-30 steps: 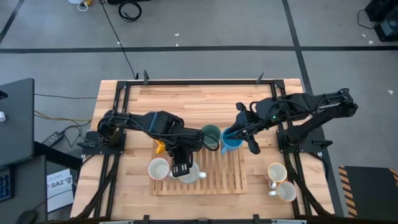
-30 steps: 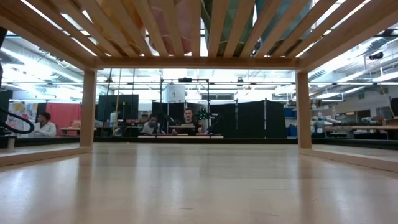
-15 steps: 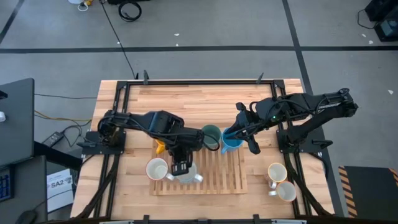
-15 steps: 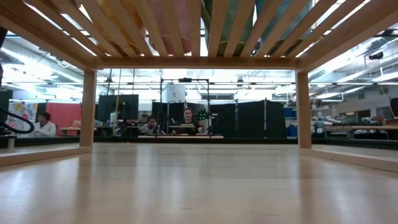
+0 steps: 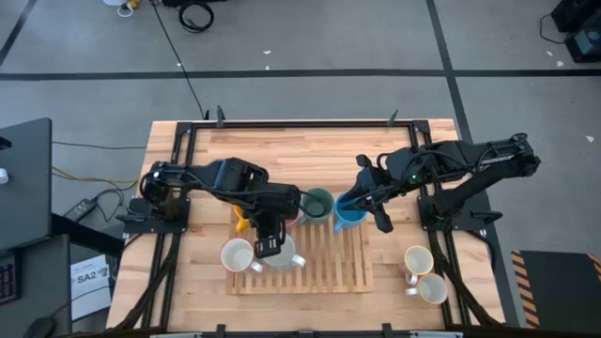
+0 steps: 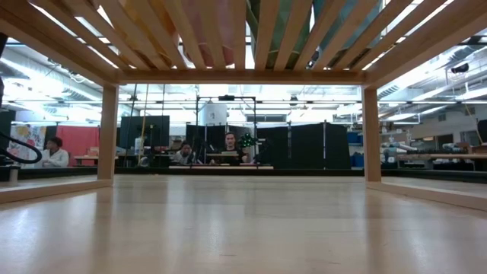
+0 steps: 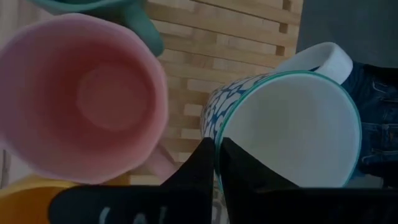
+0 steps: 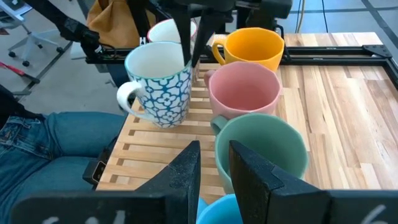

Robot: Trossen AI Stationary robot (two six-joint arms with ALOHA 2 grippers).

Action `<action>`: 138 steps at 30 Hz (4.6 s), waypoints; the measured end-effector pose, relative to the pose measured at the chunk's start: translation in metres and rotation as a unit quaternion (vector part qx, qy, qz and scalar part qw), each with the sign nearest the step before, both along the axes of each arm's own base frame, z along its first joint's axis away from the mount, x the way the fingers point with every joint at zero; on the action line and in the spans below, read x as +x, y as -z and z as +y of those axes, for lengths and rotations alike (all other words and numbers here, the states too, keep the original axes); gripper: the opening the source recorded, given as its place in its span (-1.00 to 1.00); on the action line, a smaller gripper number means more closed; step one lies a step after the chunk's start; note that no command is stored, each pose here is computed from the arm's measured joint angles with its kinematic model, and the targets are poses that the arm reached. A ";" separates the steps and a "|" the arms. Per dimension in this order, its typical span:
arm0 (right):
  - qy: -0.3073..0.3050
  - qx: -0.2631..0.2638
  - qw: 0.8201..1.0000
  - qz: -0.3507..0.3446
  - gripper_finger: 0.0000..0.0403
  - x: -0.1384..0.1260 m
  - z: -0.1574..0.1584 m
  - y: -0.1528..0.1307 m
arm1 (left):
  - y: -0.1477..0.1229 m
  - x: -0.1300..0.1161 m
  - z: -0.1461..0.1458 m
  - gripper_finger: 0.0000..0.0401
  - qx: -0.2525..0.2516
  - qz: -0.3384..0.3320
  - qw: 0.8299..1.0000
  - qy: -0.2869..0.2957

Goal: Place coffee mugs
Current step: Put the blue patterned mug on the shelf, then put the red patterned mug on the shelf

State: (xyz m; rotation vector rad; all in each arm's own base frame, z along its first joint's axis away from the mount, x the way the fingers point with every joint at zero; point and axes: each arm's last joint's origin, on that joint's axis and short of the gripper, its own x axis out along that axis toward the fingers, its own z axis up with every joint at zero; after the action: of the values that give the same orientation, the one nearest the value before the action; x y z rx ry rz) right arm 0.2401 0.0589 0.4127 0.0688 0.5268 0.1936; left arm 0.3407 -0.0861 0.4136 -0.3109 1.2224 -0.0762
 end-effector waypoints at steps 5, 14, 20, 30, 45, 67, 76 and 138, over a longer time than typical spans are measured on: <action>0.000 0.000 1.000 0.000 -0.55 0.000 0.000 0.000 | -0.001 -0.001 -0.001 -0.91 0.000 -0.001 1.000 0.002; 0.000 0.000 1.000 0.000 -0.55 0.000 0.000 0.000 | -0.001 -0.003 -0.008 -0.90 0.018 -0.008 1.000 0.018; 0.000 0.000 1.000 0.000 -0.55 0.000 0.000 0.000 | -0.001 -0.004 -0.014 -0.89 0.035 -0.013 0.999 0.022; 0.000 0.000 1.000 0.000 -0.55 0.000 0.000 0.000 | -0.001 -0.004 -0.014 -0.89 0.045 -0.015 0.999 0.019; 0.000 0.000 1.000 0.000 -0.56 0.000 0.000 0.000 | 0.007 0.002 -0.016 -0.89 0.038 -0.002 0.999 0.023; 0.000 0.000 1.000 0.000 -0.56 0.000 0.000 0.000 | 0.006 0.002 -0.016 -0.75 0.044 -0.004 0.999 0.019; 0.000 0.000 1.000 0.000 -0.56 0.000 0.000 0.000 | 0.006 0.002 -0.016 -0.61 0.044 -0.004 0.999 0.019; 0.279 0.276 0.877 0.277 -0.55 -0.059 0.062 0.036 | 0.021 -0.229 0.075 -0.43 0.203 -0.349 0.915 0.013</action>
State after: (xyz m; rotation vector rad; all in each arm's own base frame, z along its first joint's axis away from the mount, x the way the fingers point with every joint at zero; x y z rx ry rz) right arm 0.1812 0.1213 0.3762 0.8487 0.9883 -0.2625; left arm 0.1118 -0.0114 0.3922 0.1030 0.5060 0.0442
